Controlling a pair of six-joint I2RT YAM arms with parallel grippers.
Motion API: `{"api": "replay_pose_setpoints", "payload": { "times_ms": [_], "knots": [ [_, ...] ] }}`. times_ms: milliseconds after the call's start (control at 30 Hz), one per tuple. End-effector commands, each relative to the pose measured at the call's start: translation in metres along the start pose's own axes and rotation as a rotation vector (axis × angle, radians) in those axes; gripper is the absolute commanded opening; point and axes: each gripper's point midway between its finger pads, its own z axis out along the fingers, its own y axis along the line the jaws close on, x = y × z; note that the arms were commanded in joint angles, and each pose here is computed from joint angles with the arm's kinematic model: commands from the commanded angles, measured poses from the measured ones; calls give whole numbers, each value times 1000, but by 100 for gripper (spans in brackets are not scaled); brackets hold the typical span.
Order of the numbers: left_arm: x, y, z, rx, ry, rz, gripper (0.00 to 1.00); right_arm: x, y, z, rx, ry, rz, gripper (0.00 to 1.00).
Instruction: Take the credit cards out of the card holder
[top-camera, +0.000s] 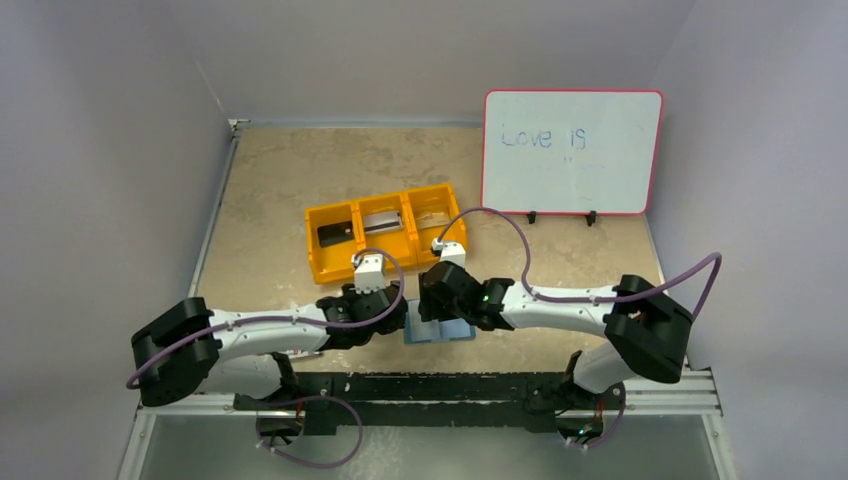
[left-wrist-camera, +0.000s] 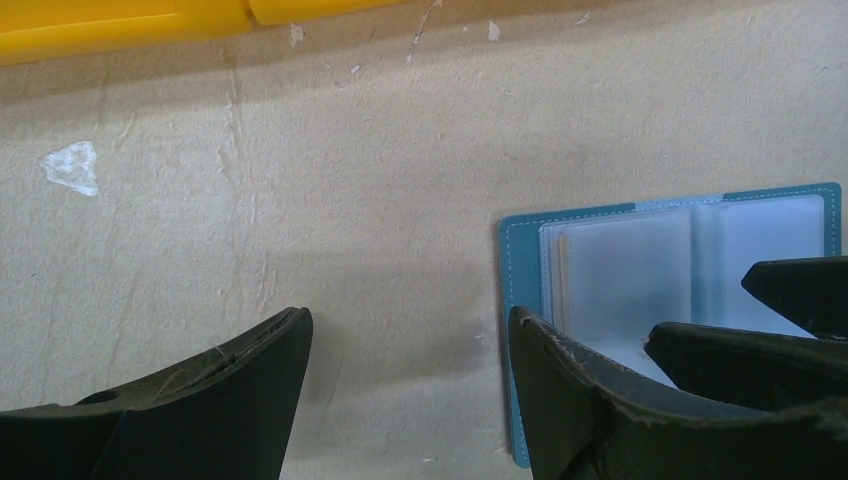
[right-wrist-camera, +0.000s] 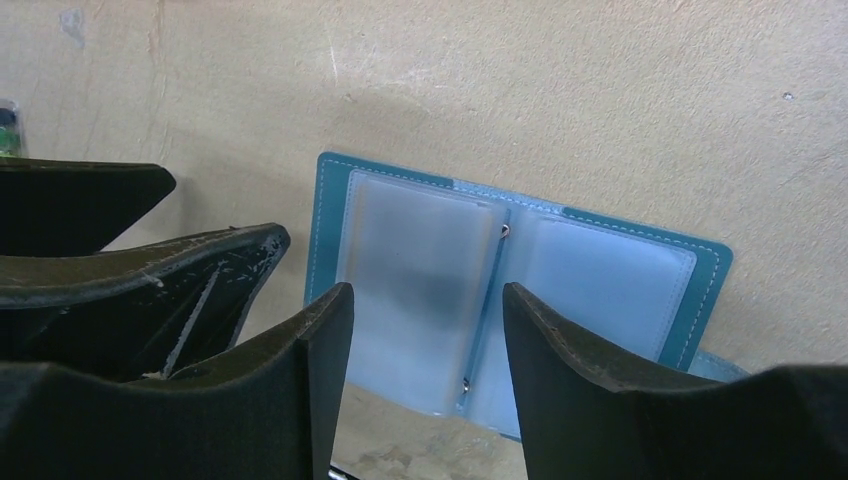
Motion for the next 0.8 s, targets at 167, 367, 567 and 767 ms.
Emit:
{"api": "replay_pose_setpoints", "payload": {
  "times_ms": [167, 367, 567, 767],
  "knots": [
    [-3, -23, 6, 63, -2, -33, 66, 2, 1, 0, -21, -28, 82, 57],
    [5, -22, 12, 47, 19, -34, 49, 6, 2, 0, -42, -24, 98, 56],
    [5, -36, 12, 109, 26, -55, 43, 6, 6, -1, -66, -24, 100, 56],
    [15, -32, 19, 87, 49, -55, 34, 7, 13, 0, -104, -18, 114, 54]
  ]
}}
